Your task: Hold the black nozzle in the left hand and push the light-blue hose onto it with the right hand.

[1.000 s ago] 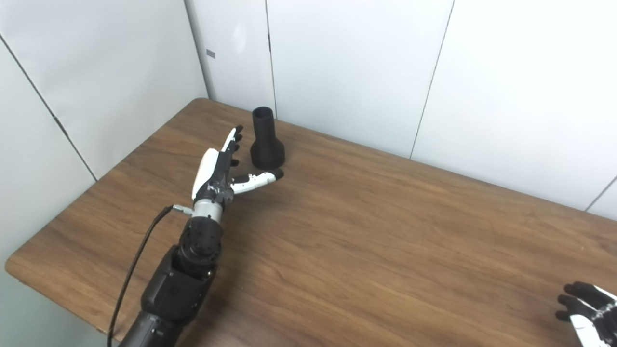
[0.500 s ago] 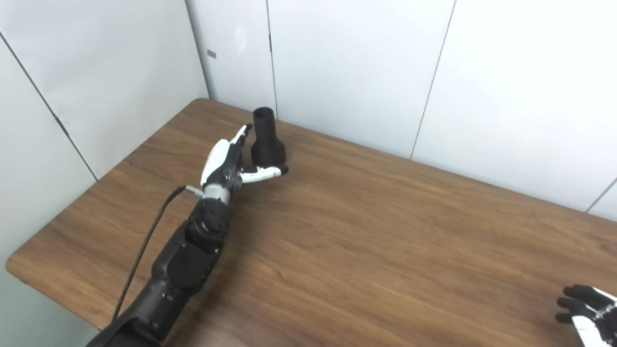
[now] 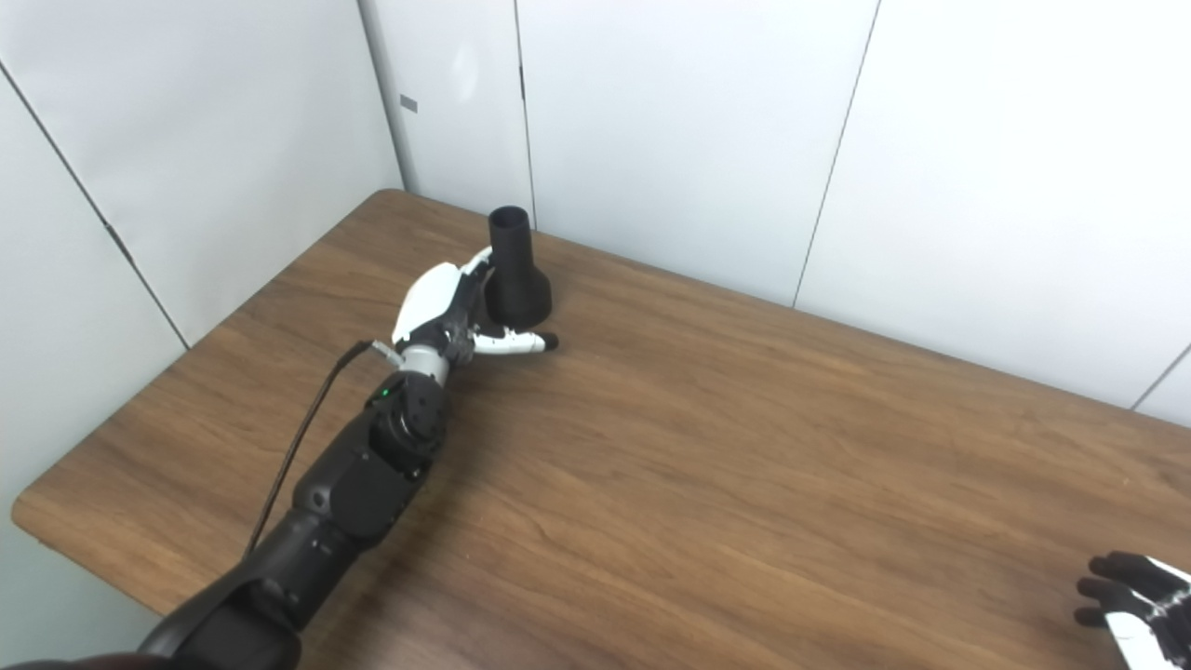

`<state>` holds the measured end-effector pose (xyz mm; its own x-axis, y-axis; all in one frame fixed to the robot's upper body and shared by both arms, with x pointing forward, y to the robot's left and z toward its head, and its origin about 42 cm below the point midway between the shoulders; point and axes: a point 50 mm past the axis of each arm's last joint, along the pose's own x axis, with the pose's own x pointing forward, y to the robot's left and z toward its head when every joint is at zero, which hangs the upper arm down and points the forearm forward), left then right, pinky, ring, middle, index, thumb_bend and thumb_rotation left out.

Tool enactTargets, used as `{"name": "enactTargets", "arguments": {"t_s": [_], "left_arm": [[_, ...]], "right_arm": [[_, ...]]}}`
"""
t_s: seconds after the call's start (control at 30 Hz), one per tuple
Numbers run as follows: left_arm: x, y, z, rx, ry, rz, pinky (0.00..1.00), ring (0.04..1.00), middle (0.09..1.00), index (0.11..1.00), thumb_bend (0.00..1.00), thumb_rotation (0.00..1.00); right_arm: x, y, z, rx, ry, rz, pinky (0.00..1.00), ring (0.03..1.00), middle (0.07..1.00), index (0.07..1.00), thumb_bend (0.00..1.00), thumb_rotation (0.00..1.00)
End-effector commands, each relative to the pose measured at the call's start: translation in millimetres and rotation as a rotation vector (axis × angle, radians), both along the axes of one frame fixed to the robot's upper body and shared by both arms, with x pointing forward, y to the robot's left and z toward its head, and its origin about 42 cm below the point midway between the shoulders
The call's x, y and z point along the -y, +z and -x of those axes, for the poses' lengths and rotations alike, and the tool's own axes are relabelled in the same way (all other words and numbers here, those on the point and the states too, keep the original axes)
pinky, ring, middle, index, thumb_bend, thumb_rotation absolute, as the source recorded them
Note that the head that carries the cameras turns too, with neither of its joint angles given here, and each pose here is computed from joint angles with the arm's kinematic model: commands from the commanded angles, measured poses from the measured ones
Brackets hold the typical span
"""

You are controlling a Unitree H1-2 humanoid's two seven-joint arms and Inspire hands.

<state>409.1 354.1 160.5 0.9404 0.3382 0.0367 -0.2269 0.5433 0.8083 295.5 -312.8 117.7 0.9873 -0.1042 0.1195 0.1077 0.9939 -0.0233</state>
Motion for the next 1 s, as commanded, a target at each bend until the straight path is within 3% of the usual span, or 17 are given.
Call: {"name": "enactTargets", "arguments": {"t_s": [0.0, 0.13, 0.3, 0.53, 0.77, 0.97], "left_arm": [[-4.9, 13.4, -9.8, 0.021, -0.010, -0.062, 0.86, 0.897, 0.898, 0.914, 1.00, 0.29], [-7.6, 5.1, -10.6, 0.009, -0.025, -0.117, 0.89, 0.858, 0.872, 0.898, 1.00, 0.26], [-10.8, 0.0, -10.6, 0.001, -0.027, -0.107, 0.86, 0.846, 0.861, 0.887, 1.00, 0.26], [-15.4, -3.6, -16.7, -0.003, 0.006, -0.014, 0.75, 0.852, 0.865, 0.882, 1.00, 0.27], [-18.4, -4.4, -22.5, -0.012, -0.011, 0.081, 0.75, 0.840, 0.858, 0.867, 1.00, 0.26], [-22.1, -10.1, -24.4, -0.002, 0.005, 0.159, 0.68, 0.781, 0.825, 0.845, 1.00, 0.26]], "right_arm": [[1.3, 9.9, -1.3, 0.047, -0.003, 0.002, 0.45, 0.582, 0.611, 0.563, 0.58, 0.41], [2.6, 9.1, -1.4, 0.048, 0.003, -0.005, 0.46, 0.591, 0.617, 0.567, 0.56, 0.39], [3.2, 9.2, -1.3, 0.040, 0.004, 0.004, 0.46, 0.596, 0.623, 0.576, 0.52, 0.38], [5.6, 8.7, 0.3, 0.043, 0.001, -0.005, 0.47, 0.600, 0.627, 0.579, 0.50, 0.35], [5.8, 9.9, 3.2, 0.047, 0.005, 0.008, 0.47, 0.604, 0.632, 0.585, 0.48, 0.35], [6.0, 10.8, 4.6, 0.041, 0.006, 0.012, 0.49, 0.623, 0.646, 0.596, 0.47, 0.35]]}}
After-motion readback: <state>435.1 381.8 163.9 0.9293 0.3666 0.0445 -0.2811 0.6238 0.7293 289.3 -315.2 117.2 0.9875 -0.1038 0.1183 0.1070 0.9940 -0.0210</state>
